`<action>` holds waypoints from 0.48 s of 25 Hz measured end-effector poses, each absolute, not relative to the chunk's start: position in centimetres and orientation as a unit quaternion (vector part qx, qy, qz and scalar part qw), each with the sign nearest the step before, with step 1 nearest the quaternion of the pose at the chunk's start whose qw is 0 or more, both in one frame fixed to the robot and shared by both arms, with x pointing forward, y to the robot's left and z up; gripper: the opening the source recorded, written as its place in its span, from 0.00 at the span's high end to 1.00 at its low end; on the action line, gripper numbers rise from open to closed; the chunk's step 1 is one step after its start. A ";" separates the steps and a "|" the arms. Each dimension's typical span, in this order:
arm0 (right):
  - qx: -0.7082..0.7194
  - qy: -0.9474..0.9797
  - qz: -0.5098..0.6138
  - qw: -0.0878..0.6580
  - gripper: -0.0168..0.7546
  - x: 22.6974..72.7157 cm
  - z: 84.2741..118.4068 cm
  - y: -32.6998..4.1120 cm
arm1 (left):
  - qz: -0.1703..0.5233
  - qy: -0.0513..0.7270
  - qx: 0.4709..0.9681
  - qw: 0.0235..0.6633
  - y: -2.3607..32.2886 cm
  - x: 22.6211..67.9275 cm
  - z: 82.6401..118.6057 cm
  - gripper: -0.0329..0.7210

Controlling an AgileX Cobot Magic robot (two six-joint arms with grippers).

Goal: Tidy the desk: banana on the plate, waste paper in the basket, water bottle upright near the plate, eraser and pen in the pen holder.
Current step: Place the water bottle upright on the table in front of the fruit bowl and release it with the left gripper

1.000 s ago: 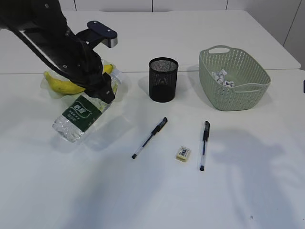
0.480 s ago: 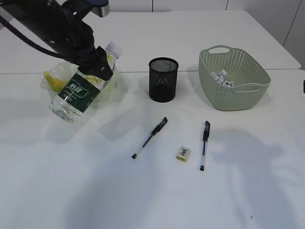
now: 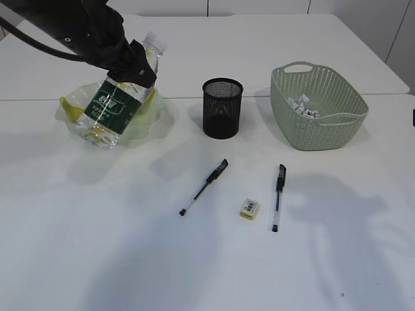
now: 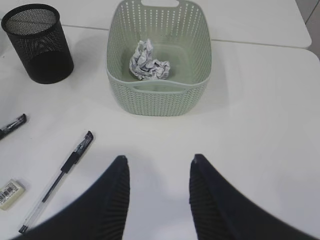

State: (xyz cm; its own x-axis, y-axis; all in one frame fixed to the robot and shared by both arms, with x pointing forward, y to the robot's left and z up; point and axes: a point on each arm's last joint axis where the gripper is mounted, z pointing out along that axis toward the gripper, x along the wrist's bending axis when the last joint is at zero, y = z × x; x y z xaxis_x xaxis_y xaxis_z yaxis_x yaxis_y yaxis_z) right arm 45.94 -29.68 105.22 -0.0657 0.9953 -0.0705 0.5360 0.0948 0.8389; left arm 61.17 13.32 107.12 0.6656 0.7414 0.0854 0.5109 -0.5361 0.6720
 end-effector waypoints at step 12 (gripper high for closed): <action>0.587 0.652 0.328 0.350 0.59 45.9 105.2 -29.7 | 0.239 0.362 0.823 0.368 13.6 60.8 110.2 0.47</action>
